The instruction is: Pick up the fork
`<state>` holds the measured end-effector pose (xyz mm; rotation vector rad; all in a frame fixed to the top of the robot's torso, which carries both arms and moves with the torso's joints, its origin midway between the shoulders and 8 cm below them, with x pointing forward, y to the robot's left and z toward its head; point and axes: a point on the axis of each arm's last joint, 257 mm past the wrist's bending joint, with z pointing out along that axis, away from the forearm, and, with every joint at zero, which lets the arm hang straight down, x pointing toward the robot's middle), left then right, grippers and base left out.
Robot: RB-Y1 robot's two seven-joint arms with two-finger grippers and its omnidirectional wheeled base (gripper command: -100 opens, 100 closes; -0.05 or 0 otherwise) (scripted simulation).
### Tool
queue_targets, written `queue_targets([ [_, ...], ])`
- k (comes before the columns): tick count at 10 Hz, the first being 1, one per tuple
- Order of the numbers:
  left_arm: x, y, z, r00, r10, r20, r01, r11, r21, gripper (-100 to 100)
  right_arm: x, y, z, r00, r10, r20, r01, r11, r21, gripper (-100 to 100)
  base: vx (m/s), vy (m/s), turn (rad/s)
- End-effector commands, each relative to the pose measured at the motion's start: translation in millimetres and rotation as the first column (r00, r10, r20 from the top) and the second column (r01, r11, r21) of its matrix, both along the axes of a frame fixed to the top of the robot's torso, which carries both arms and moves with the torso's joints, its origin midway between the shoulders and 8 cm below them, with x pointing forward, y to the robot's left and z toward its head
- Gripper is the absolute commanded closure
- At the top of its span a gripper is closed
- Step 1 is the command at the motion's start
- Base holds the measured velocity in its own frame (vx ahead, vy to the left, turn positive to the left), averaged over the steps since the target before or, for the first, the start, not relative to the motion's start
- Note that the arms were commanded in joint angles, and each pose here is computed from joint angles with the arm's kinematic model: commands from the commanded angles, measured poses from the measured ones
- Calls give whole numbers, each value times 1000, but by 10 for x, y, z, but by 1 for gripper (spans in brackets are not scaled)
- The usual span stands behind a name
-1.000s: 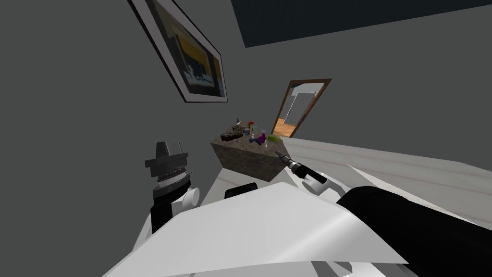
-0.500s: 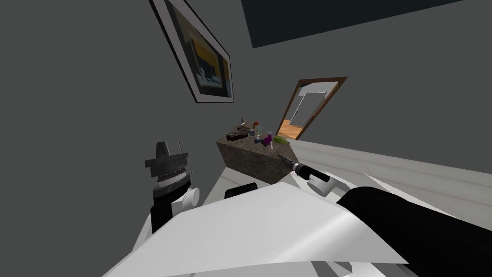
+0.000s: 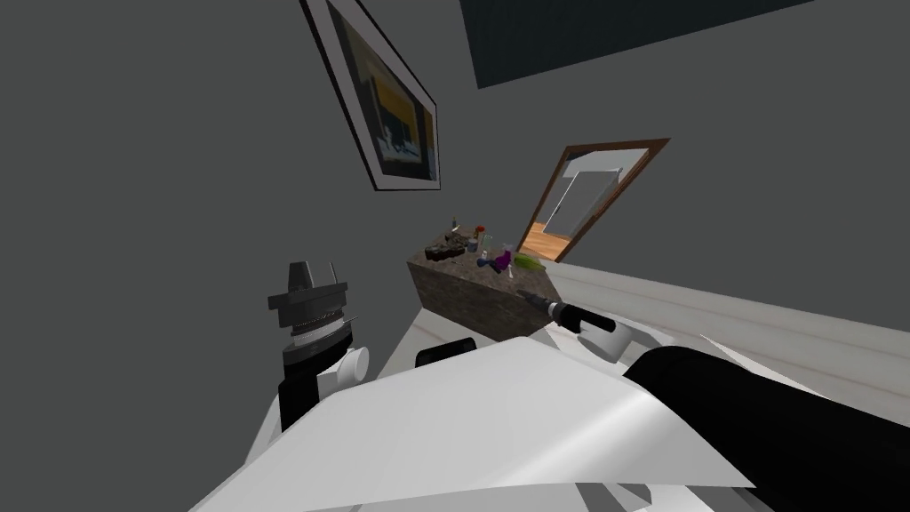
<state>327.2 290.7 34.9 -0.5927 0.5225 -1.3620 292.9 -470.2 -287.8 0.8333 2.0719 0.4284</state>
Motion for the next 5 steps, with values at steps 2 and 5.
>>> queue_targets([
  [2, 0, 0, 0, 1000, 0, 0, 0, 1000, 0, 0, -109, -164, -101, 997, 1, -74, -4, 999, -41, -100, 48, 51, 116],
  [5, 0, 0, 0, 1000, 0, 0, 0, 1000, 0, 0, -346, -440, -246, 982, -29, -188, 12, 996, -91, -100, 57, 39, 132],
])
